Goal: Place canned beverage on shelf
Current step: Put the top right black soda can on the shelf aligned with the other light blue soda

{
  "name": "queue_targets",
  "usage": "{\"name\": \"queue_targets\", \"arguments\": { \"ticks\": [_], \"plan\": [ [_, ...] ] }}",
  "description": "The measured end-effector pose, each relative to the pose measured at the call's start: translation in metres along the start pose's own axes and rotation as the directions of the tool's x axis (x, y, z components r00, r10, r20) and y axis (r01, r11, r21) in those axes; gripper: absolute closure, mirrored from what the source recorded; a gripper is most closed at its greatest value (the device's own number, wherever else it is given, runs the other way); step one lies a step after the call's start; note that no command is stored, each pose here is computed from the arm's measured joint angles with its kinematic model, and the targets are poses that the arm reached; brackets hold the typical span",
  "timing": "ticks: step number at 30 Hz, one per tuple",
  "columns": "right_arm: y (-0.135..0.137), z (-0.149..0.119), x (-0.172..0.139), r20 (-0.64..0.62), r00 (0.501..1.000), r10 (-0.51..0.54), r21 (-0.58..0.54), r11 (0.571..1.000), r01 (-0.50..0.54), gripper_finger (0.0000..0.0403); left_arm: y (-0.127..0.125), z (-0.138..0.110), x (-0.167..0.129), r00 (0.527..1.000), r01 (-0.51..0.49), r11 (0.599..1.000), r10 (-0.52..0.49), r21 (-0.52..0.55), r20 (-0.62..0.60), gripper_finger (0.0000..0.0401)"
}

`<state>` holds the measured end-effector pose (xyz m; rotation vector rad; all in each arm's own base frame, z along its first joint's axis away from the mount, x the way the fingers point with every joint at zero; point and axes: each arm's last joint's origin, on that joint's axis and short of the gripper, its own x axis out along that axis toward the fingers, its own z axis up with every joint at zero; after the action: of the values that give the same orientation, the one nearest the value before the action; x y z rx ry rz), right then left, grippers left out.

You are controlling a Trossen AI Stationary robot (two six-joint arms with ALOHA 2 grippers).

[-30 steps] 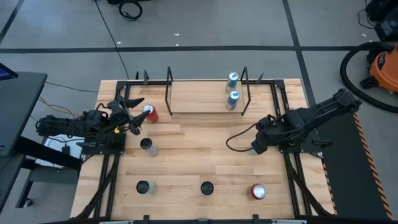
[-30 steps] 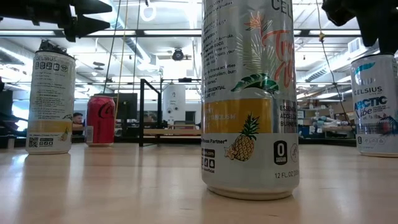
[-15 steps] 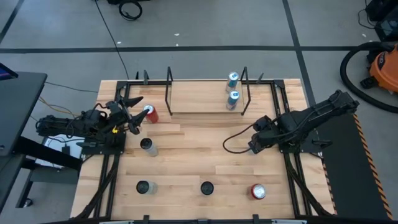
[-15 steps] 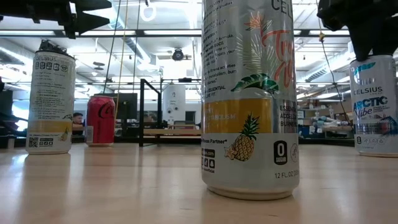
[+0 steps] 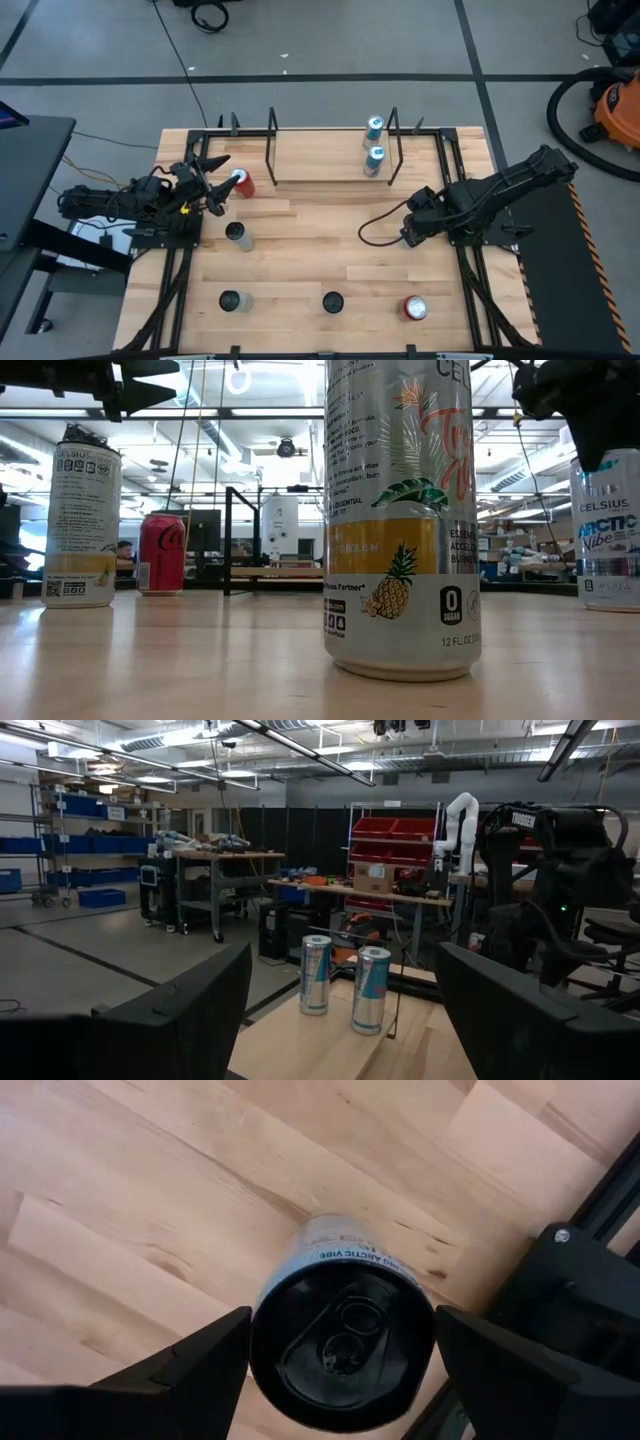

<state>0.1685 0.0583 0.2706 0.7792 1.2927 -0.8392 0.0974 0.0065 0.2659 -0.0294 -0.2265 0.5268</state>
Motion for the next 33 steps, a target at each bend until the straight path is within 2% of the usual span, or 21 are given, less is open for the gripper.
{"name": "queue_targets", "arguments": {
  "ticks": [4,9,15,20,26,33],
  "plan": [
    [0.000,0.000,0.000,-0.001,1.000,0.001,-0.018,1.000,-0.001,0.0096,0.000,0.000,0.000,1.000,0.000,1.000,0.000,-0.001,0.003,0.0085],
    [0.000,-0.001,0.000,-0.019,1.000,0.008,-0.047,0.999,-0.009,0.0149,0.000,0.001,0.000,1.000,-0.001,1.000,0.000,0.017,0.011,0.0085],
    [0.001,0.000,-0.003,-0.026,1.000,0.014,-0.056,0.998,-0.016,0.0150,0.000,0.001,0.000,1.000,-0.001,1.000,0.001,0.017,0.011,0.0085],
    [0.005,0.009,-0.019,-0.016,0.997,0.078,-0.077,0.994,-0.079,0.0150,0.000,0.001,0.000,1.000,-0.001,1.000,0.001,0.017,0.012,0.0086],
    [0.006,0.032,-0.053,0.097,0.980,0.176,-0.134,0.978,-0.162,0.0150,0.000,0.002,0.000,1.000,-0.001,1.000,0.001,0.015,0.016,0.0085],
    [-0.004,0.069,-0.094,0.260,0.929,0.263,-0.205,0.955,-0.213,0.0150,0.000,0.002,0.000,1.000,-0.002,1.000,0.001,0.021,0.018,0.0085]
  ]
}}
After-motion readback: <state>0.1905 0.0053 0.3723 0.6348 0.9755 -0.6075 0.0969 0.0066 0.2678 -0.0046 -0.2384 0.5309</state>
